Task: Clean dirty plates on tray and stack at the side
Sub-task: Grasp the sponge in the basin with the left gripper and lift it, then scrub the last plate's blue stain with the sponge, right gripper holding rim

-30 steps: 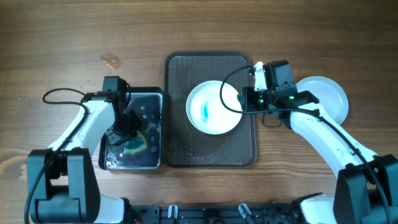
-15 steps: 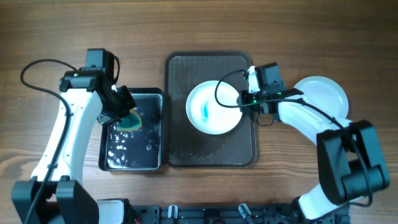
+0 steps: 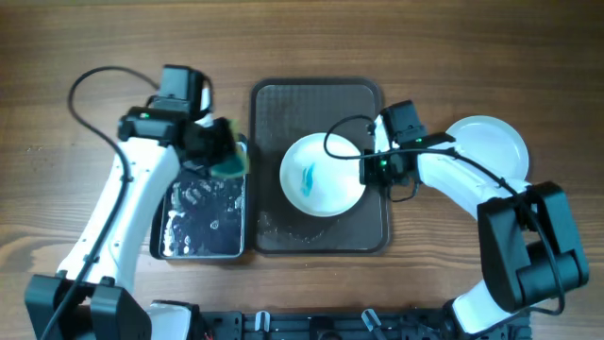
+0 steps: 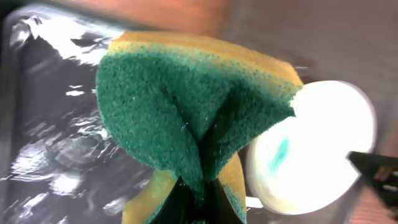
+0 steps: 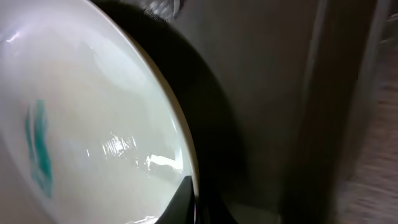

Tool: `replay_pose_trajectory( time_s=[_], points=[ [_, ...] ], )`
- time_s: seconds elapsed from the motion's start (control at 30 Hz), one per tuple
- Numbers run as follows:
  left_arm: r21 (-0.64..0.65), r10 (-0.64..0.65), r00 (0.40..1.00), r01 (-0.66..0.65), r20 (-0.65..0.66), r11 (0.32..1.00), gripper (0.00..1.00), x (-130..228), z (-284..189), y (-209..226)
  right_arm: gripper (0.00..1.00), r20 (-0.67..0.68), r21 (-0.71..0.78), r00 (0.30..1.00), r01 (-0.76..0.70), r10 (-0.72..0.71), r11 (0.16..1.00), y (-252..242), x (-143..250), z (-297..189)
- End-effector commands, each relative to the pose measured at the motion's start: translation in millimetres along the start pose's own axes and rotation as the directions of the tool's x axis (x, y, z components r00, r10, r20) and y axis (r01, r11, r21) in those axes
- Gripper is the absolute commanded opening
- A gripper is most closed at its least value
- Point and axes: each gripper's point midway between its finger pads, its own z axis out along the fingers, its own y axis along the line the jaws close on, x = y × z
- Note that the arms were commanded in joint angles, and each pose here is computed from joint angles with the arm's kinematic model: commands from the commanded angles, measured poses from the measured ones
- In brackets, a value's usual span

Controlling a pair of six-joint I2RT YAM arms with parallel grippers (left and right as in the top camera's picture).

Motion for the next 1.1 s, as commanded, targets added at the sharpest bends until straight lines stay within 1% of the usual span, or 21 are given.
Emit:
replay_pose_trajectory(
  time_s=[0.0, 0.07, 0.2, 0.27, 0.33, 0.37, 0.43, 0.5, 0.6, 0.67, 0.73, 0.77, 0.97, 1.0, 1.07],
  points=[
    [0.117, 0.05, 0.999, -0.052, 0.018, 0.992, 0.04, 0, 7, -51, 0.04, -0.048, 0.04, 0.996, 0.072, -0.07, 0.997, 1, 18, 10],
    [0.131, 0.049, 0.999, -0.048, -0.003, 0.99, 0.04, 4, 19, -63, 0.04, -0.045, 0.04, 0.997, 0.063, -0.061, 0.997, 2, 17, 10],
    [0.261, 0.122, 0.981, -0.08, -0.151, 0.962, 0.04, 39, 56, -111, 0.04, -0.015, 0.095, 1.0, -0.015, 0.017, 0.995, -7, 12, 9],
    [0.248, 0.112, 0.964, -0.05, -0.243, 0.968, 0.04, 63, 81, -123, 0.04, 0.003, 0.094, 0.999, -0.041, 0.041, 0.995, -7, 9, 9],
    [0.269, 0.148, 0.933, -0.058, -0.329, 0.961, 0.04, 91, 100, -137, 0.04, 0.014, 0.091, 0.997, -0.078, 0.077, 0.993, -6, 7, 9],
    [0.26, 0.153, 0.922, -0.06, -0.355, 0.964, 0.04, 101, 107, -139, 0.04, 0.017, 0.089, 0.997, -0.083, 0.081, 0.993, -5, 6, 9],
    [0.216, 0.142, 0.916, -0.063, -0.374, 0.974, 0.04, 110, 119, -136, 0.05, 0.023, 0.086, 0.995, -0.101, 0.1, 0.991, -5, 5, 9],
    [0.121, 0.11, 0.925, -0.07, -0.364, 0.99, 0.04, 112, 135, -122, 0.04, 0.026, 0.076, 0.995, -0.099, 0.097, 0.992, -3, 4, 10],
    [-0.053, 0.065, 0.948, -0.086, -0.31, 0.995, 0.04, 100, 149, -87, 0.04, 0.026, 0.075, 0.995, -0.098, 0.097, 0.992, -3, 3, 10],
    [-0.223, 0.039, 0.967, -0.097, -0.251, 0.97, 0.04, 87, 146, -51, 0.04, 0.024, 0.072, 0.995, -0.098, 0.097, 0.993, -2, 4, 10],
    [-0.374, 0.031, 0.979, -0.107, -0.203, 0.921, 0.04, 73, 135, -15, 0.04, 0.023, 0.069, 0.995, -0.098, 0.097, 0.993, -2, 4, 10],
    [-0.407, 0.028, 0.981, -0.105, -0.19, 0.907, 0.04, 69, 131, -7, 0.04, 0.023, 0.069, 0.995, -0.098, 0.097, 0.993, -2, 4, 10],
    [-0.46, 0.044, 0.99, -0.1, -0.131, 0.882, 0.04, 54, 121, 4, 0.04, 0.017, 0.073, 0.995, -0.099, 0.099, 0.992, -3, 6, 10],
    [-0.446, 0.042, 0.991, -0.095, -0.127, 0.89, 0.04, 53, 122, 1, 0.04, 0.015, 0.074, 0.995, -0.099, 0.098, 0.992, -3, 6, 10],
    [-0.375, 0.026, 0.988, -0.082, -0.151, 0.923, 0.04, 57, 128, -13, 0.04, 0.014, 0.074, 0.995, -0.096, 0.096, 0.993, -3, 6, 10]
  ],
)
